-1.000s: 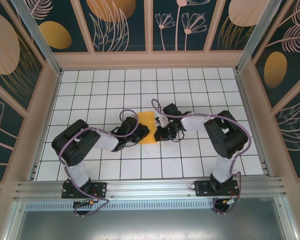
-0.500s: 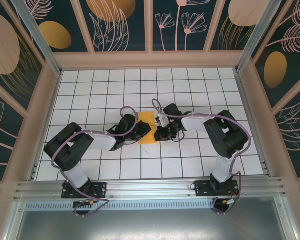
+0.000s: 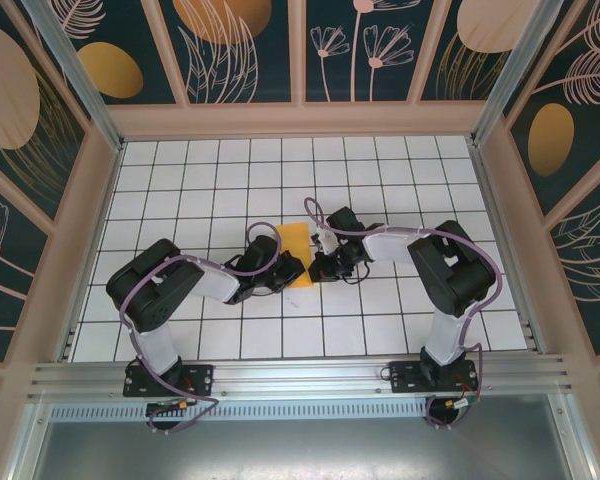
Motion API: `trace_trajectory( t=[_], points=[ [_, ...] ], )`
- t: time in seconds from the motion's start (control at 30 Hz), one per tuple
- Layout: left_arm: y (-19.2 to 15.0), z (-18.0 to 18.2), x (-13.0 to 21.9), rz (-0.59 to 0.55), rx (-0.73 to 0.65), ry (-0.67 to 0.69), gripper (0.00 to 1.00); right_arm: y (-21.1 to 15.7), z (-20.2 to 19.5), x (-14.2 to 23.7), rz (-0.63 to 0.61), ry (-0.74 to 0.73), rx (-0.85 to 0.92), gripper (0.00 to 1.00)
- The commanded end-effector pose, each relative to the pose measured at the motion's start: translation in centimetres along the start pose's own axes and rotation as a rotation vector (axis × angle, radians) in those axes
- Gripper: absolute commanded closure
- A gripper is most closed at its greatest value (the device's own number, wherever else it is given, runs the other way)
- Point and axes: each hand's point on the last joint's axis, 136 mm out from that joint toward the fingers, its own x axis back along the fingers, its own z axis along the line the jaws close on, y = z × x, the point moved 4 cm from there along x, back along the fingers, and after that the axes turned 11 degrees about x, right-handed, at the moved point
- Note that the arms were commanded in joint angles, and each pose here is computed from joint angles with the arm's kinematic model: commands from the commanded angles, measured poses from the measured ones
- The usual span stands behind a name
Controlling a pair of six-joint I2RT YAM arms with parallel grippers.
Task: Fold a paper plane with a square sheet of paper (pick it up from the middle)
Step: Fold the triangle a second time at the center of the table.
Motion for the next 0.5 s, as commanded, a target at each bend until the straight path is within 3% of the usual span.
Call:
trace_trajectory(
  t=[0.0, 0.2, 0.47],
  points=[
    [0.7, 1.4, 0.0, -0.065, 0.003, 0.069, 0.91, -3.9, -3.3, -1.6, 0.142, -0.135, -0.106, 1.0],
    [2.2, 2.7, 0.9, -0.19, -0.04, 0.19, 0.91, -4.6, -3.6, -1.6, 0.163, -0.171, -0.104, 1.0],
    [2.5, 4.1, 0.2, -0.195, -0.048, 0.231, 0.92, -4.8, -3.4, -1.8, 0.172, -0.174, -0.099, 1.0]
  ],
)
